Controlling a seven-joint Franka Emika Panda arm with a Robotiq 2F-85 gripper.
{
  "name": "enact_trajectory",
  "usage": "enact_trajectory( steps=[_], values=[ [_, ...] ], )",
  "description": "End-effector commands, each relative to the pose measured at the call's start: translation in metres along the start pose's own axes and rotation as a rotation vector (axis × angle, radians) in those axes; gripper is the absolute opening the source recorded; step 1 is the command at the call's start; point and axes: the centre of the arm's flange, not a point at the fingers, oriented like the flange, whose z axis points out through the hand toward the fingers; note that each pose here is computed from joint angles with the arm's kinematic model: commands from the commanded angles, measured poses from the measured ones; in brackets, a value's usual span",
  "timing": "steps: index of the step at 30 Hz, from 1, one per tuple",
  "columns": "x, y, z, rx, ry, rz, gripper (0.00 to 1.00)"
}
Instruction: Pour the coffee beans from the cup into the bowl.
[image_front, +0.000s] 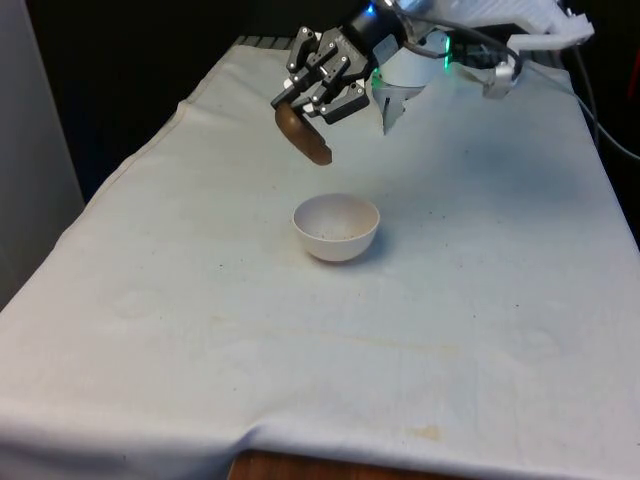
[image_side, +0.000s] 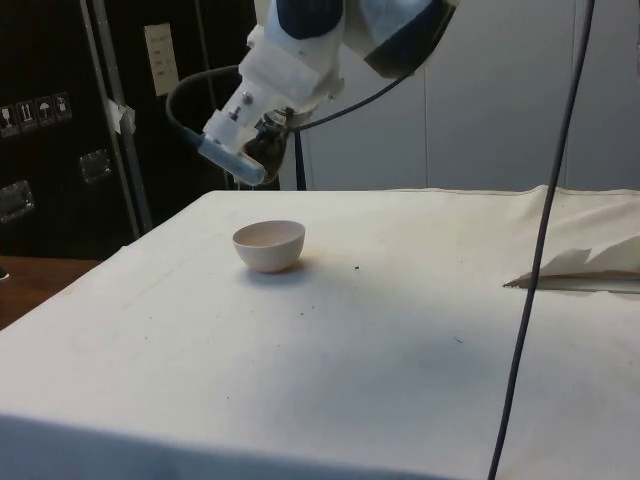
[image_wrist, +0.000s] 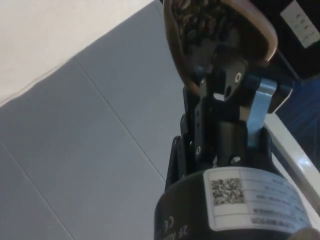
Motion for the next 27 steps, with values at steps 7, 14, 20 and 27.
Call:
enact_trajectory(
  steps=[7,14,20,27],
  values=[
    [-0.001,-0.006,-0.005,-0.018,0.036,-0.012,0.05],
    [-0.003,-0.011,-0.010,-0.051,0.064,-0.028,0.05],
    [-0.004,-0.017,-0.016,-0.083,0.094,-0.044,0.05],
    [-0.007,-0.021,-0.020,-0.109,0.123,-0.052,0.05]
  ],
)
